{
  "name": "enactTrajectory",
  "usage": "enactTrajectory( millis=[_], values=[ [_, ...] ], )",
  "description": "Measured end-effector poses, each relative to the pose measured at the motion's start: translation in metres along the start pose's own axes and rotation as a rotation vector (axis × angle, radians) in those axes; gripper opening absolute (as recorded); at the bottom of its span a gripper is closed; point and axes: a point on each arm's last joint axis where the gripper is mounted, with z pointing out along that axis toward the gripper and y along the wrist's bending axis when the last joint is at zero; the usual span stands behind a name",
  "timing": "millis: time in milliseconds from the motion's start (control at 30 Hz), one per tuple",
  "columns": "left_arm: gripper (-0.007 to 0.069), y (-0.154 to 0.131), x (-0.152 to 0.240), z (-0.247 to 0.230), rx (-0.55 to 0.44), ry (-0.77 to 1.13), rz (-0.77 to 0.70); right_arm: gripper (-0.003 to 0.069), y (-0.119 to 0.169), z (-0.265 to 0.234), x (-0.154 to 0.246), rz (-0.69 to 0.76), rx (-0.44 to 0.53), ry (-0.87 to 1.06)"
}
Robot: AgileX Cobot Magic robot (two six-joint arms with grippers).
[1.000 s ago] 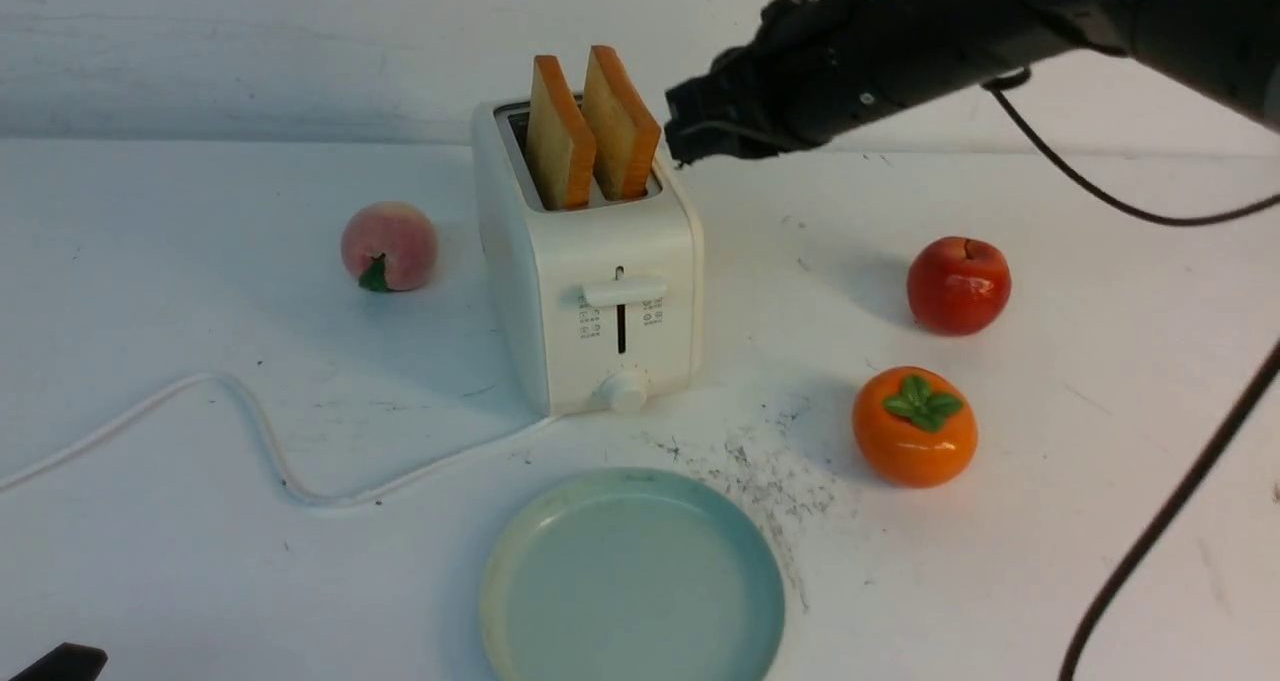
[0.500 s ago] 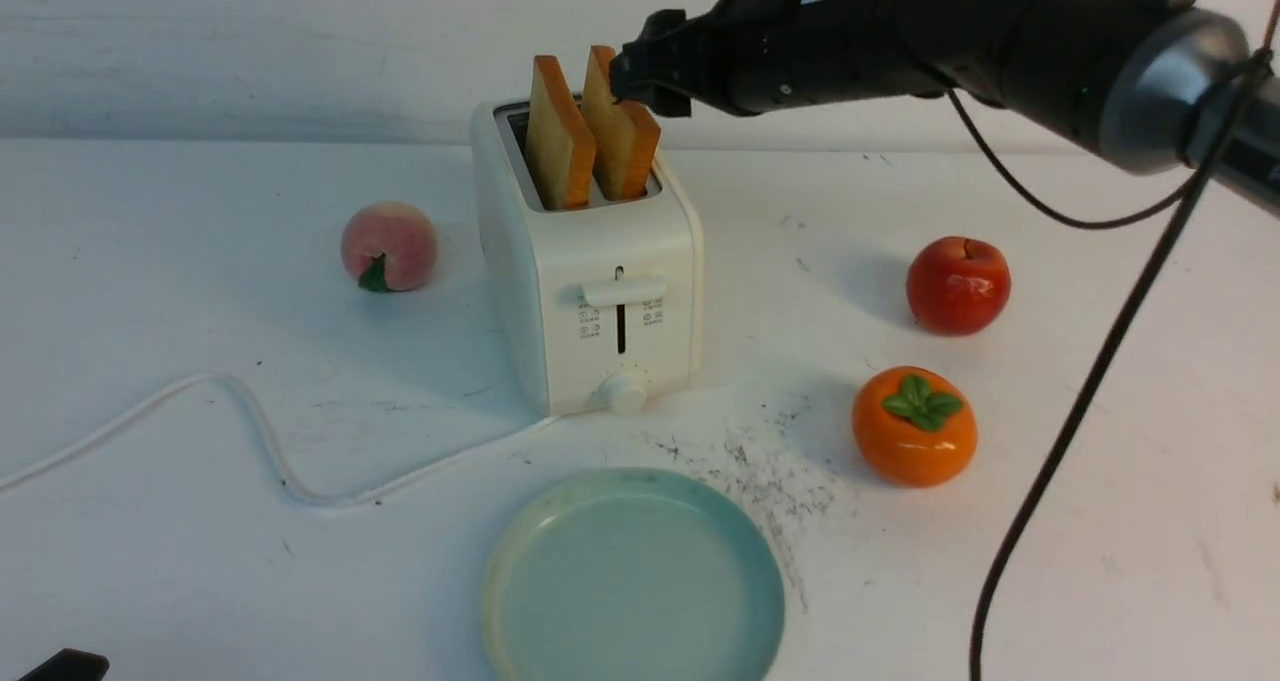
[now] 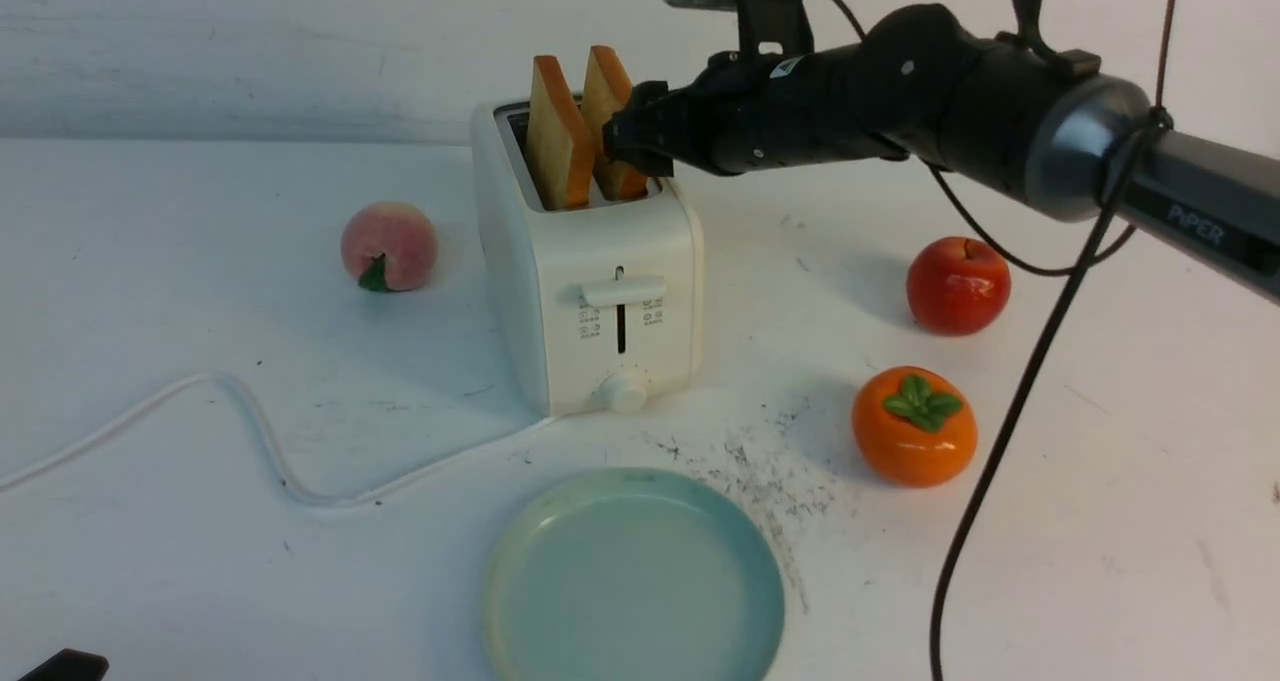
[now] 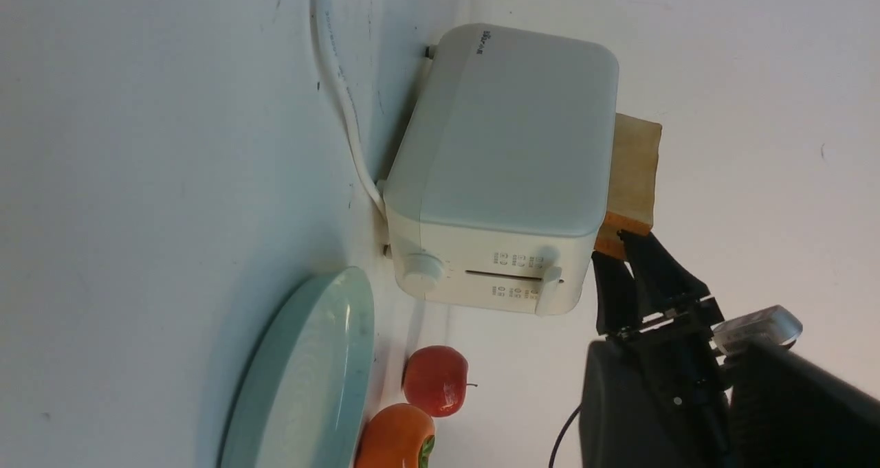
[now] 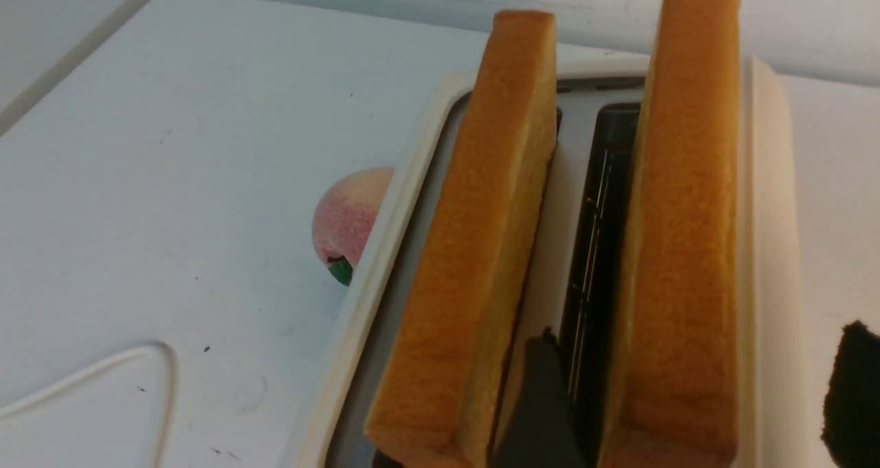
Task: Take toasted bread from bread machine on white table place on plate.
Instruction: 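Grasp the toast slice in the toaster and pull it up out of the slot with the right gripper, then place the held slice of bread on top of the slice on the plate with the right gripper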
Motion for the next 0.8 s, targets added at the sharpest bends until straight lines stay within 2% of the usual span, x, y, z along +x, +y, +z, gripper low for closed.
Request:
enactTrajectory(
  millis=[33, 67, 100, 133, 200, 267, 433, 633, 700, 800],
  values=[
    [0.0237, 0.000, 0.000, 0.000, 0.000, 0.000, 0.000, 0.0465, -0.001, 0.002, 0.002, 0.002, 0.002, 0.006],
    [0.0237, 0.000, 0.000, 0.000, 0.000, 0.000, 0.000, 0.0459, -0.001, 0.003, 0.003, 0.002, 0.002, 0.008],
    [0.0237, 0.000, 0.000, 0.000, -0.001, 0.001, 0.000, 0.0402, -0.002, 0.004, 0.004, 0.002, 0.003, 0.010],
    [0.0237, 0.000, 0.000, 0.000, 0.000, 0.000, 0.000, 0.0383, -0.002, 0.004, 0.004, 0.002, 0.003, 0.011],
    [0.0237, 0.000, 0.000, 0.000, -0.001, 0.001, 0.001, 0.0215, -0.002, 0.003, 0.003, 0.002, 0.003, 0.005],
    [0.0237, 0.000, 0.000, 0.000, -0.002, 0.001, 0.003, 0.0116, 0.000, 0.002, 0.001, 0.001, 0.004, -0.003],
    [0.0237, 0.000, 0.000, 0.000, -0.005, -0.003, 0.054, 0.0113, 0.006, -0.016, -0.018, -0.013, 0.005, -0.070],
    [0.0237, 0.001, 0.000, 0.000, -0.006, -0.003, 0.104, 0.0113, 0.031, -0.091, -0.074, -0.054, -0.027, -0.222],
    [0.0237, 0.001, 0.000, 0.000, -0.006, -0.004, 0.120, 0.0113, 0.048, -0.146, -0.091, -0.096, -0.095, -0.177],
    [0.0237, 0.001, 0.000, 0.000, -0.007, -0.004, 0.131, 0.0113, 0.064, -0.196, -0.091, -0.125, -0.155, -0.022]
  ],
)
